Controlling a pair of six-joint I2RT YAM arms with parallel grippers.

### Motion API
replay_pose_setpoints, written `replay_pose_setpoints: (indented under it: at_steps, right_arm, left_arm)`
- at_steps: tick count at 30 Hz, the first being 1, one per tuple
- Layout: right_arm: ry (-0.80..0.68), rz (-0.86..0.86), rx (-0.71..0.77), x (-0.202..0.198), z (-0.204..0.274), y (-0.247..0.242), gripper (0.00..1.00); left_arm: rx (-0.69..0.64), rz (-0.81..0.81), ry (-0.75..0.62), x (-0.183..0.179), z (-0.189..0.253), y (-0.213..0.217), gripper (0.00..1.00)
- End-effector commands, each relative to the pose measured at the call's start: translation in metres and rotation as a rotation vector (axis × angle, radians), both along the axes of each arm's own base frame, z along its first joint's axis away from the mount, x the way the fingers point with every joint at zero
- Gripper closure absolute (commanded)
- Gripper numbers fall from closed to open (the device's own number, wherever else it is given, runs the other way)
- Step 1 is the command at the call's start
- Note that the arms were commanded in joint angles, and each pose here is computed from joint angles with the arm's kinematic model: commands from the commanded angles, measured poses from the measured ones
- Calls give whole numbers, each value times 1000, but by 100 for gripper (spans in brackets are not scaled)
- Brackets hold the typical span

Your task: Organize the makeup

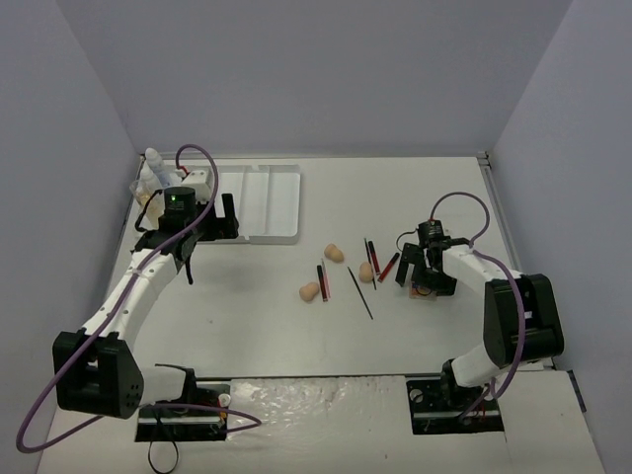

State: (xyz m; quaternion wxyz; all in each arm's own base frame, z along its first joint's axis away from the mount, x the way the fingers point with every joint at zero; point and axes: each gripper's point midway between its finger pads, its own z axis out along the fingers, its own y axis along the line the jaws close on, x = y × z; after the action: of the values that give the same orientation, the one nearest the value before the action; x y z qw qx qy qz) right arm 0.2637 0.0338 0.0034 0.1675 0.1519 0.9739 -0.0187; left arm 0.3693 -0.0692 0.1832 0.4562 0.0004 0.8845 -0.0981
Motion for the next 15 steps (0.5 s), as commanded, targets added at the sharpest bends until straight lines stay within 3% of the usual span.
replay_pose_setpoints:
  at_steps: [1,11,15]
  right_arm:
    - [61,47,86,-9,-14,16,3]
    - [37,62,98,-8,-10,20,32]
    - [31,65,95,-7,-9,20,48]
  left_arm:
    - [-4,-19,-84,11,23,-6,3]
    - [-23,-34,-76,9,22,-12,3]
    - [-35,-42,-80,9,24,-14,3]
